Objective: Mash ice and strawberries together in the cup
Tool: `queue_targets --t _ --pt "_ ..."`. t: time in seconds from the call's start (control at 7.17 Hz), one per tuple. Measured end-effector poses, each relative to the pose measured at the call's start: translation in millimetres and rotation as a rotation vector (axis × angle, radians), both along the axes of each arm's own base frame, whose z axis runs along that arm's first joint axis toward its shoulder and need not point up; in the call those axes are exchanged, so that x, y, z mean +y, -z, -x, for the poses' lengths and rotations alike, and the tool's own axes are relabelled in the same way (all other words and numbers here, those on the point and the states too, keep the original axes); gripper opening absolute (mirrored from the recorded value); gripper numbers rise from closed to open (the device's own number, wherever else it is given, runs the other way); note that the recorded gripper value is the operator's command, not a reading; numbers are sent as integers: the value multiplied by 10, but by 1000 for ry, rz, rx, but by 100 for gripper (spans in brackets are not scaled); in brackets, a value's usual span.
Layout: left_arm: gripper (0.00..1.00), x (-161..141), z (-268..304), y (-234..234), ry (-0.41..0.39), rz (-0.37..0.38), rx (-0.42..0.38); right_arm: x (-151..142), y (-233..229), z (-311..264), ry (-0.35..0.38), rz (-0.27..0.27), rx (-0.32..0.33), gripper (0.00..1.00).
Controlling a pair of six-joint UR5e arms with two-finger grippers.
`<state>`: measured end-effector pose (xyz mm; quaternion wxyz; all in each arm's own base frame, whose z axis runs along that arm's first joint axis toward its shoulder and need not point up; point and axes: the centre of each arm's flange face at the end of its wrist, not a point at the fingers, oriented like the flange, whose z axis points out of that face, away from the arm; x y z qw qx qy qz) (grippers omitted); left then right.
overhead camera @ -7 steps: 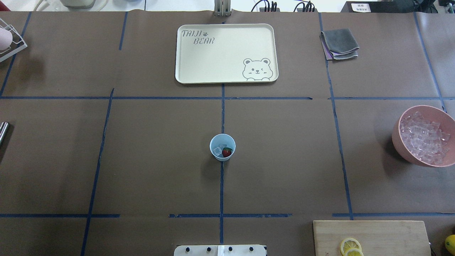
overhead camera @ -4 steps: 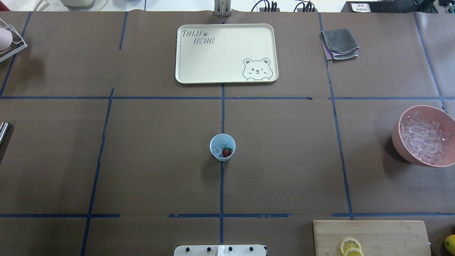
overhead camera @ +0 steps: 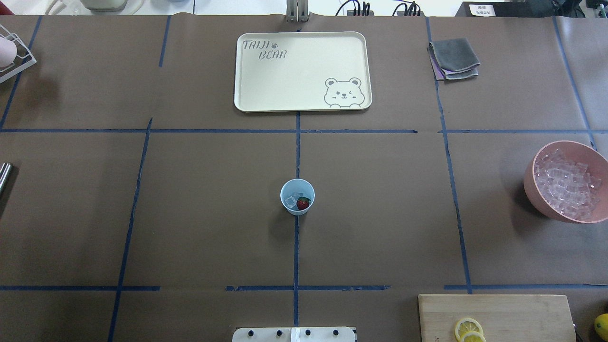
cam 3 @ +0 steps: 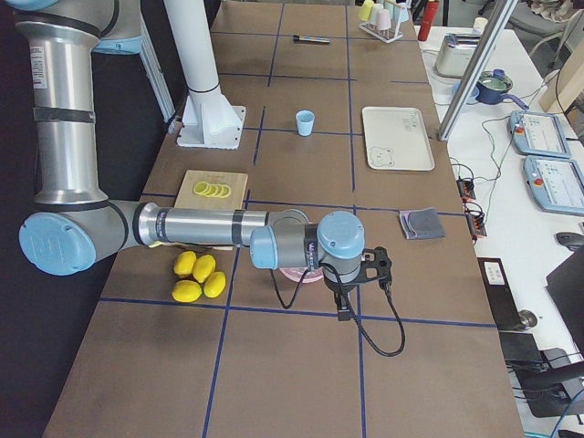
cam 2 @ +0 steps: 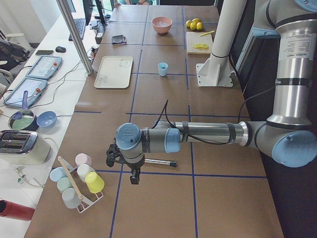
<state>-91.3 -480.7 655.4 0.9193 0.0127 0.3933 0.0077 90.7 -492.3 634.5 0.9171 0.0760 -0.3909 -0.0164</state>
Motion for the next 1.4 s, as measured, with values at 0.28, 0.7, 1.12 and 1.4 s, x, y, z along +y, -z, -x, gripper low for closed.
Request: queue_targets --t 0.28,0.7,1.12,1.4 --pt "100 1 0 -10 -1 0 0 -1 3 1 0 -1 2 99" --pt "100 0 -1 -41 -3 4 0 -2 10 1 1 -3 3 99" --pt "100 1 -1 -56 -5 6 -5 -2 9 1 1 -2 3 99" --pt "100 2 -3 -63 -5 8 -6 -2 9 1 1 -2 3 99"
